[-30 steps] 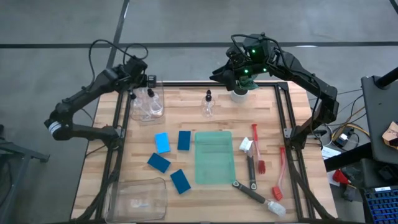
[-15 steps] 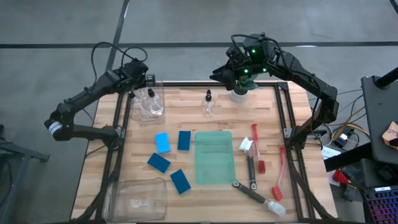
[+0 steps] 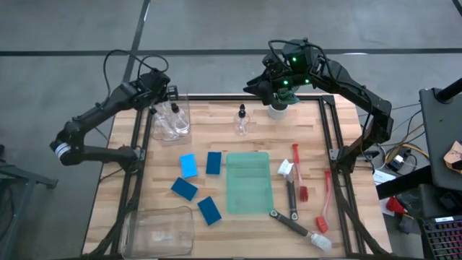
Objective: Pick & Place Kitchen Sink Supplies
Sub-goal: Put the transparent soap dispenser into the top transparent bin
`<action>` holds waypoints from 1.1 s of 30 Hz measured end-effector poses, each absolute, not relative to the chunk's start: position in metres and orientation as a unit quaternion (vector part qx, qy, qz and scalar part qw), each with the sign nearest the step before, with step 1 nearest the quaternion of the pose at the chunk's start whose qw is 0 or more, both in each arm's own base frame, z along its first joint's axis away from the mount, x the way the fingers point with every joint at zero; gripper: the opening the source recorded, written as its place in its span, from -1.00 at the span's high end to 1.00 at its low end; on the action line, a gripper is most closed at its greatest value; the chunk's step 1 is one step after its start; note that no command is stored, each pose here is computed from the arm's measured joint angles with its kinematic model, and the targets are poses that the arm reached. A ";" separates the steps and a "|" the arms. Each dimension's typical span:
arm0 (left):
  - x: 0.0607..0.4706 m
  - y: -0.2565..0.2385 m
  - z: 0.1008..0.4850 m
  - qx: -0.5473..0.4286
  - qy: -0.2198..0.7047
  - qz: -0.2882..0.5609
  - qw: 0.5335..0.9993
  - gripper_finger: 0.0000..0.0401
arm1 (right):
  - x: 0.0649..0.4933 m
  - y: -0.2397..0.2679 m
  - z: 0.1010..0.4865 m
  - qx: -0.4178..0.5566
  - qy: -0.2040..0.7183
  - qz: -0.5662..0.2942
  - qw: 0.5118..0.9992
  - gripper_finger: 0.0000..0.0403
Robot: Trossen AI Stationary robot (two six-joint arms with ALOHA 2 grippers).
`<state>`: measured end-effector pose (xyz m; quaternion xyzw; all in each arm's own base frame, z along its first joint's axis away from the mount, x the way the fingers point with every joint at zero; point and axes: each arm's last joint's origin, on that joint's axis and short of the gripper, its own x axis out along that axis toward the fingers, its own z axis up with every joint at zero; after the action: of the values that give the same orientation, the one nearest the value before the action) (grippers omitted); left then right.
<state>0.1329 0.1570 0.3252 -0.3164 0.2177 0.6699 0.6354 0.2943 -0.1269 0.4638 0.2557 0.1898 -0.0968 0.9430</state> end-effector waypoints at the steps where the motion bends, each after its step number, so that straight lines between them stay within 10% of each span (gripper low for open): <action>1: 0.132 0.156 0.328 -0.311 0.215 0.671 0.638 0.47 | 0.294 -0.127 0.464 0.255 0.189 -0.097 0.943 0.04; 14: 0.122 0.147 0.336 -0.306 0.211 0.677 0.635 -0.09 | 0.294 -0.127 0.464 0.253 0.188 -0.096 0.944 0.04; 33: 0.116 0.126 0.398 -0.338 0.104 0.548 0.758 -0.12 | 0.294 -0.128 0.464 0.252 0.186 -0.109 0.943 0.04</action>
<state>0.1156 0.1264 0.3982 -0.3382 0.1039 0.5485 0.7576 0.2943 -0.1278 0.4641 0.2520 0.1864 -0.1091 0.9433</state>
